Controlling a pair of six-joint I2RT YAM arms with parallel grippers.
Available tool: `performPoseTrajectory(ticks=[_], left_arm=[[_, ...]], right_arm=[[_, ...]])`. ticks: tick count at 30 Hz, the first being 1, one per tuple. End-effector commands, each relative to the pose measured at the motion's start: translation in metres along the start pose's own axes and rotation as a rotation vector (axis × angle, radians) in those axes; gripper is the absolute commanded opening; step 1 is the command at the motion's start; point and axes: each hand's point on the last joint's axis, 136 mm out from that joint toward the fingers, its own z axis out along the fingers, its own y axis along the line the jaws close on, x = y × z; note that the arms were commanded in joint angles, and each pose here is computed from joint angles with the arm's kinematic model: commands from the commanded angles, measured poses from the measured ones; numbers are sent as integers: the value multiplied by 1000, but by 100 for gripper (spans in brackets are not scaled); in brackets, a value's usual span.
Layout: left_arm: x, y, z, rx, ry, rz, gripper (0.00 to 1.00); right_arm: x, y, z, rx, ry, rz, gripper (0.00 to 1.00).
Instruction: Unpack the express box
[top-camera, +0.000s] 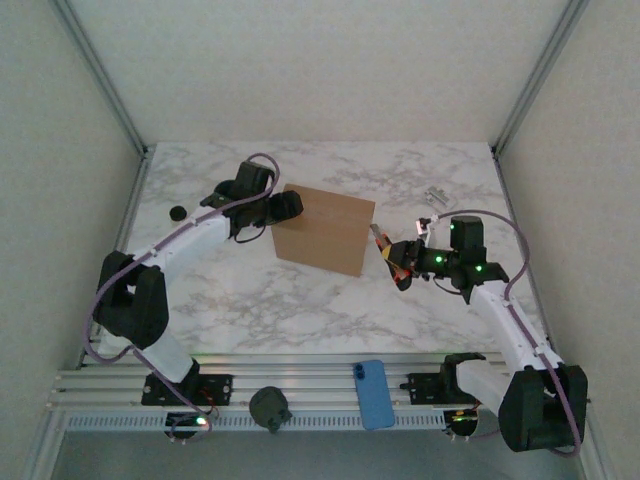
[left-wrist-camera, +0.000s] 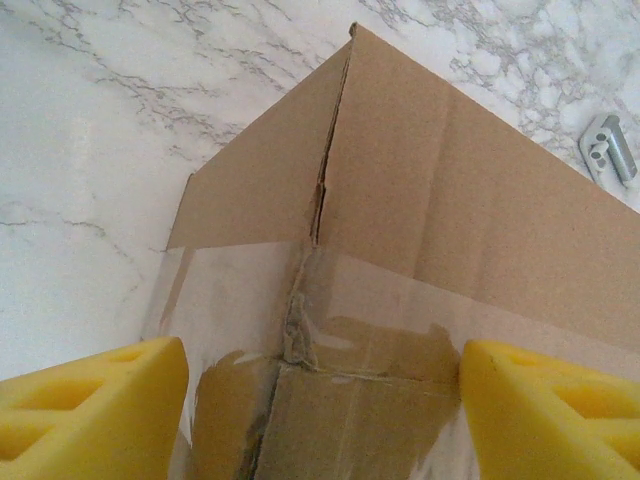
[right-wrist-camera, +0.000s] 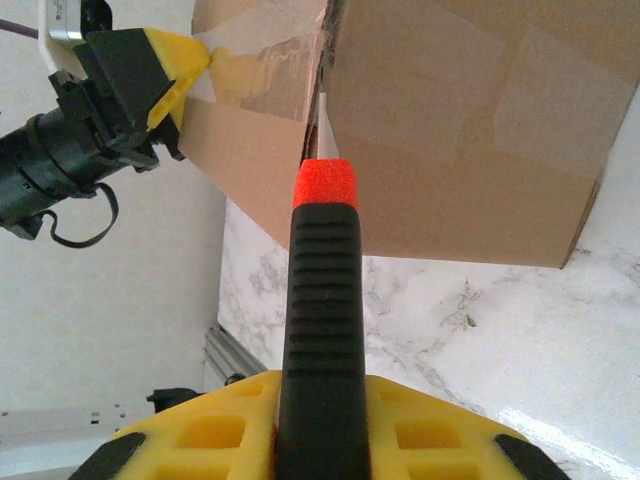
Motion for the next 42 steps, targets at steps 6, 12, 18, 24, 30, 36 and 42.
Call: performPoseTrajectory(ticks=[6, 12, 18, 24, 30, 36, 42], left_arm=[[34, 42, 10, -154, 99, -31, 71], [35, 43, 10, -162, 97, -33, 71], [35, 45, 10, -171, 94, -36, 71], [33, 53, 8, -216, 75, -45, 70], [34, 57, 8, -228, 71, -49, 71], [33, 57, 8, -228, 67, -49, 71], [34, 57, 8, -227, 66, -51, 71]], right_arm=[[18, 7, 2, -29, 53, 15, 0], [24, 10, 1, -35, 56, 21, 0], [29, 9, 1, -38, 53, 44, 0], [30, 9, 0, -32, 21, 85, 0], [33, 8, 1, -35, 9, 119, 0], [39, 13, -1, -52, 27, 117, 0], [39, 20, -4, -69, 25, 107, 0]])
